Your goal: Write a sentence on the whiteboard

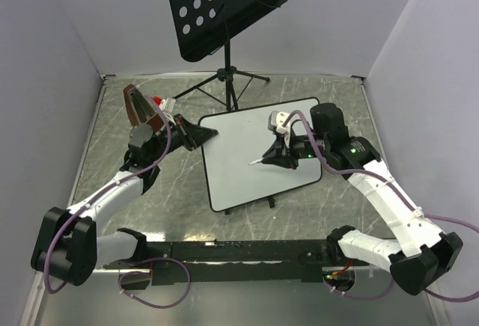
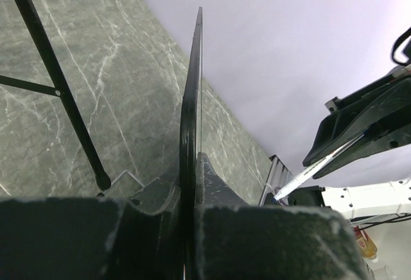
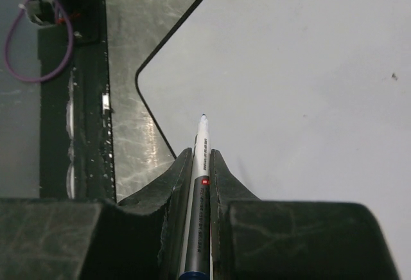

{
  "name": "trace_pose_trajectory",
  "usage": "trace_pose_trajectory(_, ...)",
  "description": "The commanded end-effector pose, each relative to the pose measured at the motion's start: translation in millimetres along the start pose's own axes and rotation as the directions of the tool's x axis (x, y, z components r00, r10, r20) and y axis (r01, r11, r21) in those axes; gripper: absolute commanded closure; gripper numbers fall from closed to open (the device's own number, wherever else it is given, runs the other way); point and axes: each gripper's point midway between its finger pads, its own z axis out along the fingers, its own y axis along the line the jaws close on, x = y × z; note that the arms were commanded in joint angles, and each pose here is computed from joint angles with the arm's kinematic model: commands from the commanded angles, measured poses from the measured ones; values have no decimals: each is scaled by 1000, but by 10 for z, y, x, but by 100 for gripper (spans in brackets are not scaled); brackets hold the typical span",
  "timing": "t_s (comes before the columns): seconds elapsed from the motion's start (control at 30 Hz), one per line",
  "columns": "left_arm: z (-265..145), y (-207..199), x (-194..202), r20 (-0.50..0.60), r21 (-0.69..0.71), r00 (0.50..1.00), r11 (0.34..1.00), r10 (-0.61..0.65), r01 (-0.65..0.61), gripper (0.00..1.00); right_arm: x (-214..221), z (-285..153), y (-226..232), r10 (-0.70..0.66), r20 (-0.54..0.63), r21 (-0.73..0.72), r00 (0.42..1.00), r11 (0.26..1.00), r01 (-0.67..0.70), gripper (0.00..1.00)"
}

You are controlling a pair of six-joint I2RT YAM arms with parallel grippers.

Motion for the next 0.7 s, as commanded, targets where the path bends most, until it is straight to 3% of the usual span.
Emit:
trace_pose_trajectory(0.0,-21,-225,-201,95,53,990,993,101,-107,99,-171,-33,-175,-104,-62,118,993,987,111,100)
trace_pose_trajectory(0.2,-31,-232,-165,97,58,991,994,90,-96,99,-257,67,-388,-87,-79,216,993,971,103,100)
trace_pose_trajectory(0.47,-66,-195,-110,117,46,991,997,63,-68,99,-463,280,-558,-65,-15,267,998,961,67,100)
trace_pose_trajectory(0.67,-72,-201,-111,140,32,989,998,43,-48,99,-690,389,-483,0,18,197,1000,980,-3,100)
